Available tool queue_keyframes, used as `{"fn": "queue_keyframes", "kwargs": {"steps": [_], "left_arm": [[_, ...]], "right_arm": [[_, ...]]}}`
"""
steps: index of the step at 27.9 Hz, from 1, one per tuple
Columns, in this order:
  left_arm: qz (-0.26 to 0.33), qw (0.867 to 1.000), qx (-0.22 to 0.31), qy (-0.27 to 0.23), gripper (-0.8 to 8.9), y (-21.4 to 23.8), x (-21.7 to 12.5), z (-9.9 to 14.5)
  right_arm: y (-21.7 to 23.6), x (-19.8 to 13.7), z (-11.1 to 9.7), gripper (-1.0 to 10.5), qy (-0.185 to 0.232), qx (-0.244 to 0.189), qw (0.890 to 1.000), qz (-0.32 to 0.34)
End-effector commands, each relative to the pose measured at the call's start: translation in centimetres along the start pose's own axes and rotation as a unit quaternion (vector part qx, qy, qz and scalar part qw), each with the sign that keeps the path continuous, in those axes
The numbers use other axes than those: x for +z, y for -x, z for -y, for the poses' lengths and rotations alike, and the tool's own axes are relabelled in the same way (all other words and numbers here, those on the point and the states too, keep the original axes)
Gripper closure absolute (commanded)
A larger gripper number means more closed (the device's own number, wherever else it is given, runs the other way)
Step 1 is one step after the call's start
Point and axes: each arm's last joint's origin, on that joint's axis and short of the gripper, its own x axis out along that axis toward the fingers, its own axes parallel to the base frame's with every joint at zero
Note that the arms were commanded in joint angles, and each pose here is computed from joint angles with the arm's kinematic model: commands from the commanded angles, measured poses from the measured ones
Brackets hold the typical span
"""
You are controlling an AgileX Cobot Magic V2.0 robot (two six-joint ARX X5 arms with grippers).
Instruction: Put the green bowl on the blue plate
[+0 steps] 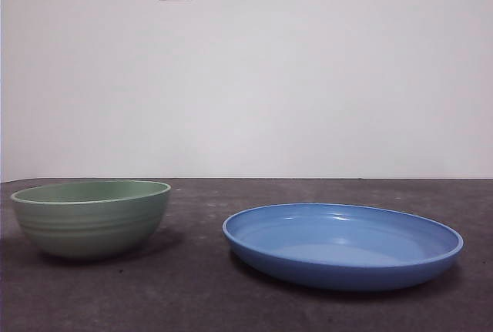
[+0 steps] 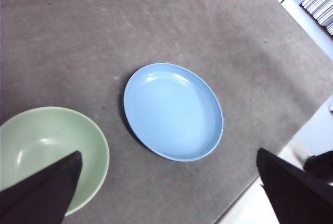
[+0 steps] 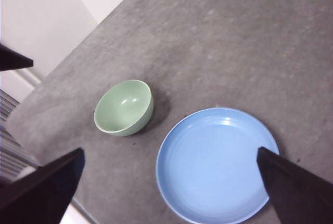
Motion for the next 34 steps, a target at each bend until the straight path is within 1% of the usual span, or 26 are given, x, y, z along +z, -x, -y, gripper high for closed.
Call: {"fn": "queue_keyframes", "kwargs": {"steps": [1,6,8,12,14,20,23,28,34], "left_arm": [[0.009,1.000,-0.007,-0.009,1.88,0.3,0.5,0.3],[0.009,1.000,0.000,-0.008,1.94,0.3,0.6,0.3],[0.009,1.000,0.028,-0.004,1.94,0.2,0.6,0.0],[-0.006,0.994,0.111,0.015,1.94,-0.4,0.5,-1.1],[-0.021,0.990,0.133,0.029,1.94,-0.9,0.5,-1.9],[-0.075,0.981,0.168,0.065,1.97,-3.4,0.9,-5.0],[-0.110,0.973,0.185,0.082,1.97,-5.0,0.8,-7.0],[-0.166,0.960,0.196,0.114,1.97,-7.9,0.3,-9.9],[-0.213,0.947,0.200,0.134,1.97,-11.2,-0.6,-12.9]], "right_arm": [[0.2,0.4,-0.3,2.8,0.009,0.003,1.000,0.007],[0.2,0.4,-0.3,2.8,0.010,0.003,1.000,0.007],[0.2,0.4,-0.3,2.8,0.010,0.004,1.000,0.007],[0.2,0.4,-0.3,2.8,0.007,0.004,1.000,0.006],[0.3,0.4,-0.3,2.8,0.006,0.005,1.000,0.006],[0.2,0.4,-0.3,2.8,0.003,0.007,1.000,0.006],[0.2,0.4,-0.3,2.8,0.003,0.007,1.000,0.006],[0.2,0.4,-0.3,2.8,0.003,0.007,1.000,0.006],[0.2,0.4,-0.3,2.8,0.004,0.007,1.000,0.006]]}}
